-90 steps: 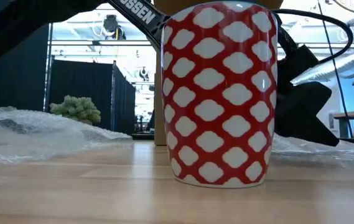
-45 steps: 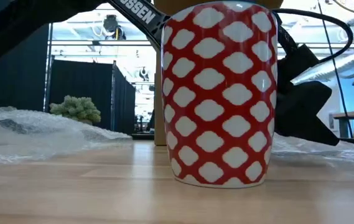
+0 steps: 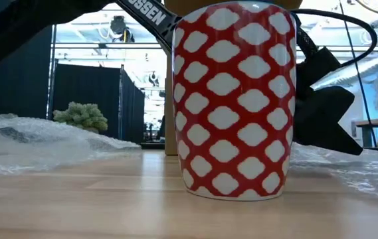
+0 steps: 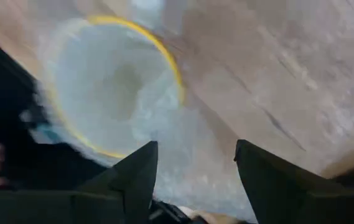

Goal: Wrap mug
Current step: Wrap the yellow mug with the bubble wrap

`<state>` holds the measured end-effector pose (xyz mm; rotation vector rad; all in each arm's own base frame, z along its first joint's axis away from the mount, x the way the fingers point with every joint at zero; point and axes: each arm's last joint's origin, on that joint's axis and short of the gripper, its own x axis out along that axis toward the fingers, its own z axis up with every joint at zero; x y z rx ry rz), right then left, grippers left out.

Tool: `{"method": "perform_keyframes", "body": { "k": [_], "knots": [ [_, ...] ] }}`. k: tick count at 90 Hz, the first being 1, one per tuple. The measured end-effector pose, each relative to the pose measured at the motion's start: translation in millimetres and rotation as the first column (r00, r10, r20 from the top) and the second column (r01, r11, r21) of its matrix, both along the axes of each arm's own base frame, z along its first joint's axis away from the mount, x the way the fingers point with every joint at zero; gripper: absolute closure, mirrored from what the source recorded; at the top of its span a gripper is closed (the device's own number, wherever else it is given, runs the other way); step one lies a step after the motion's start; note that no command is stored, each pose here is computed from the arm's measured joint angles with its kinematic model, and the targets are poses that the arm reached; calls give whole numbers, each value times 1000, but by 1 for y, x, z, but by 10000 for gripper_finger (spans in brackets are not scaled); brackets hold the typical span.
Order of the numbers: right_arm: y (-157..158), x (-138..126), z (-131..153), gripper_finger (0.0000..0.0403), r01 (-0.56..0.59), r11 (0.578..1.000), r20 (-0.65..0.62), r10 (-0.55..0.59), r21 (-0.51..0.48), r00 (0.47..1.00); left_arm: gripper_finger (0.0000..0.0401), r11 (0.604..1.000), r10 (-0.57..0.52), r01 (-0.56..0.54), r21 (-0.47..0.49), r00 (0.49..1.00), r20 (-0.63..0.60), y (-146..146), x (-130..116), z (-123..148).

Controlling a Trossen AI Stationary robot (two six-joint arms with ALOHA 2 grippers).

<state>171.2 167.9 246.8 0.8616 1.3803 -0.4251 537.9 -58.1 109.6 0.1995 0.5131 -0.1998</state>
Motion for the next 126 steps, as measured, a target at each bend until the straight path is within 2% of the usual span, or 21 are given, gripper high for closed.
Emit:
{"method": "perform_keyframes", "body": {
  "k": [49,76,104,126],
  "knots": [
    [14,25,-57,202,-21,981,-152,-9,-194,988,401,1000,0,0,0,1000,0,0,0,0],
    [19,34,-74,199,-14,978,-171,-22,-210,985,401,1000,0,0,0,1000,0,0,0,0],
    [17,32,-71,149,-62,977,-165,28,-204,986,401,1000,0,0,0,1000,0,0,0,0],
    [8,22,-35,141,-62,991,-59,56,-115,997,401,1000,0,0,0,1000,0,0,0,0]
  ]
}}
